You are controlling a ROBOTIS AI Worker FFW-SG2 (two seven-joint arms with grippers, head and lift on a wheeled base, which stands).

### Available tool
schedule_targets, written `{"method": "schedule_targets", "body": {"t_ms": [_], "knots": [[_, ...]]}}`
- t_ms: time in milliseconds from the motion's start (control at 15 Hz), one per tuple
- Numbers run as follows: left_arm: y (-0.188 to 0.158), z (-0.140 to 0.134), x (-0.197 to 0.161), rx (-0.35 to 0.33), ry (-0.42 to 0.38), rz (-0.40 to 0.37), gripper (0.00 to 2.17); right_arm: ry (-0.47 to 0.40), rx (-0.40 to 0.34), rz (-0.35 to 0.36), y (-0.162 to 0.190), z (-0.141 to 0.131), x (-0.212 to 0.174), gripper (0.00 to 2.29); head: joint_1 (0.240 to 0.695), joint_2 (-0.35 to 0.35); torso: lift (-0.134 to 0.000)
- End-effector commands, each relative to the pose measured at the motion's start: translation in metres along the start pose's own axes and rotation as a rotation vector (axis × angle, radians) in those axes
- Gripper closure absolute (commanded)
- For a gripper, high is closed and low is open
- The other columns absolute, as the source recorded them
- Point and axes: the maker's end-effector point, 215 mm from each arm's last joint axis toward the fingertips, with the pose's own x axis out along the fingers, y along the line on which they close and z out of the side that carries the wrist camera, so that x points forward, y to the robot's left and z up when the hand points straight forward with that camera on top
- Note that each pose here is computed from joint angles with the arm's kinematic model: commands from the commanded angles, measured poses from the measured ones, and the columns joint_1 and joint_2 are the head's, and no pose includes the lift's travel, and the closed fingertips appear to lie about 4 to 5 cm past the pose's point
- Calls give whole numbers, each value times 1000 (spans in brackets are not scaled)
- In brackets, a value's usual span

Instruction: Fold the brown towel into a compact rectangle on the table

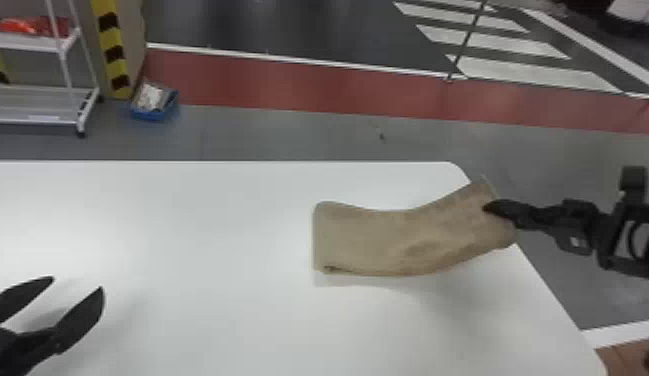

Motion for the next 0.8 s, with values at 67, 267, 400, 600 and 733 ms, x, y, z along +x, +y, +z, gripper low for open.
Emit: {"method": "schedule_targets", "body": {"t_ms": [67,267,400,600,733], "knots": [[-1,0,1,-2,-1,-2,73,-46,-46,60,34,23,-7,1511,695,-279,-124],[5,-4,-6,-7,4,11,73,41,-88,80,61,-8,37,1511,695,-258,-124],[9,-3,-10,-6,0,20,73,110,-107,77,73,-40,68,1511,695,-225,-124],[11,-5,-11,-8,0,24,73,195,-134,73,89,-79,103,1511,695,-144,-124],[13,-6,-11,-9,0,27,73,230,-143,67,96,-99,119,1511,695,-110,-124]]}}
